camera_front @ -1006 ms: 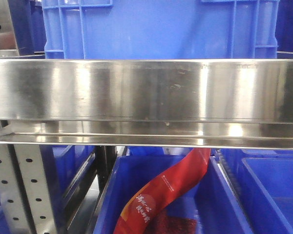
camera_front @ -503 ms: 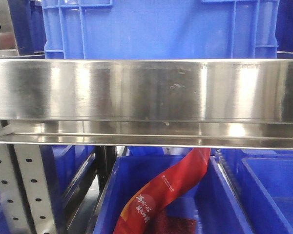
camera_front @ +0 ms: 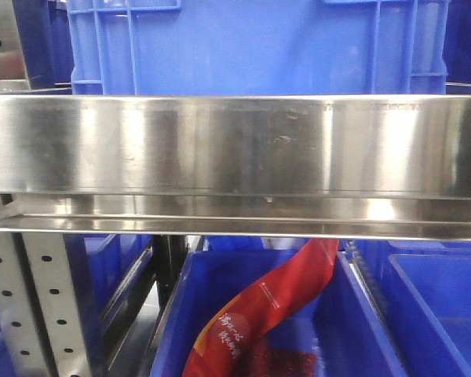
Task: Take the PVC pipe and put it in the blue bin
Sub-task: 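Lower the right gripper into the blue bin and open it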
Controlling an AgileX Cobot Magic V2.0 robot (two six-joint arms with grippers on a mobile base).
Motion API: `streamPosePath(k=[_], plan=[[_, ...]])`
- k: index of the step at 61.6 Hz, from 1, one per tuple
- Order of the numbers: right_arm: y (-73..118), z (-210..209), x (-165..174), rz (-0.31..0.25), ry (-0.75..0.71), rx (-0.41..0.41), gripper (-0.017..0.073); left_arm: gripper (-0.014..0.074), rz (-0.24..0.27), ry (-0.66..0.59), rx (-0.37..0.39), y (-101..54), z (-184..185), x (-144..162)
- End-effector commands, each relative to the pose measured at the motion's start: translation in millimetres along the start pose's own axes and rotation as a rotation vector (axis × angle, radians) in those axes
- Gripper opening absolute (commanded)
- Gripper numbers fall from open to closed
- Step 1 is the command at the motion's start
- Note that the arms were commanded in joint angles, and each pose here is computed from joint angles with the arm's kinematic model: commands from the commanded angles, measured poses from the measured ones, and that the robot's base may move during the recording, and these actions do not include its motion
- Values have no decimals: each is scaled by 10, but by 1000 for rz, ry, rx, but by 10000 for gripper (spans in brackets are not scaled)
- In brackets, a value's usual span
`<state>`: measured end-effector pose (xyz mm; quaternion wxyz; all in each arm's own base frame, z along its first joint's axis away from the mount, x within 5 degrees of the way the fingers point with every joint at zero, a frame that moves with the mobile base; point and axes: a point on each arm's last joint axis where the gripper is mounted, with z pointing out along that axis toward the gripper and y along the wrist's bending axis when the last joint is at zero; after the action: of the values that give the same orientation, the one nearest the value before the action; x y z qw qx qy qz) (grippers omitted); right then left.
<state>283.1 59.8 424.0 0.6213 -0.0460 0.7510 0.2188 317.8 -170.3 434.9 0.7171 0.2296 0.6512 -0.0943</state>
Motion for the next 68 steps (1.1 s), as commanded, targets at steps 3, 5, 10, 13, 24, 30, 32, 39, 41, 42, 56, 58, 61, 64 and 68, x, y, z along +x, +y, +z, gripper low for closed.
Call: streamPosePath(k=[3, 5, 10, 13, 24, 30, 32, 39, 41, 42, 56, 58, 61, 64, 68], plan=[[-25, 39, -40, 1, -29, 22, -169, -111, 8, -41, -34, 16, 27, -46], [-33, 52, -33, 2, -27, 25, -169, -111, 8, -42, -36, 18, 26, -47], [-43, 73, -29, 4, -26, 28, -169, -111, 8, -39, -38, 15, 44, -29], [-38, 85, -36, 3, -26, 26, -169, -111, 8, -43, -43, 19, 50, -26], [58, 159, -79, -4, -56, 14, -169, -111, 8, -51, -56, 28, 60, -24], [67, 256, -55, -19, -39, 7, -169, -111, 8, -64, -70, 41, 58, -35], [61, 286, -43, -18, -31, 5, -169, -111, 11, -65, -71, 41, 58, -37], [32, 356, 8, -14, -11, 10, -169, -111, 18, -64, -79, 73, 58, -30], [31, 358, 9, -14, -11, 10, -169, -111, 18, -64, -85, 91, 58, -28], [31, 358, 9, -14, -11, 10, -169, -111, 18, -64, -85, 91, 58, -28], [15, 396, 16, -12, -24, 29, -169, -111, 21, -50, -105, 132, 127, 58], [24, 405, 21, -14, -25, 29, -169, -111, 21, -44, -104, 127, 144, 79], [21, 420, 29, -16, -24, 32, -169, -111, 22, -40, -103, 123, 170, 98], [12, 455, 43, -15, -17, 32, -169, -111, 22, -35, -100, 117, 199, 117], [3, 482, 59, -14, -11, 33, -169, -111, 22, -34, -101, 116, 230, 130]])
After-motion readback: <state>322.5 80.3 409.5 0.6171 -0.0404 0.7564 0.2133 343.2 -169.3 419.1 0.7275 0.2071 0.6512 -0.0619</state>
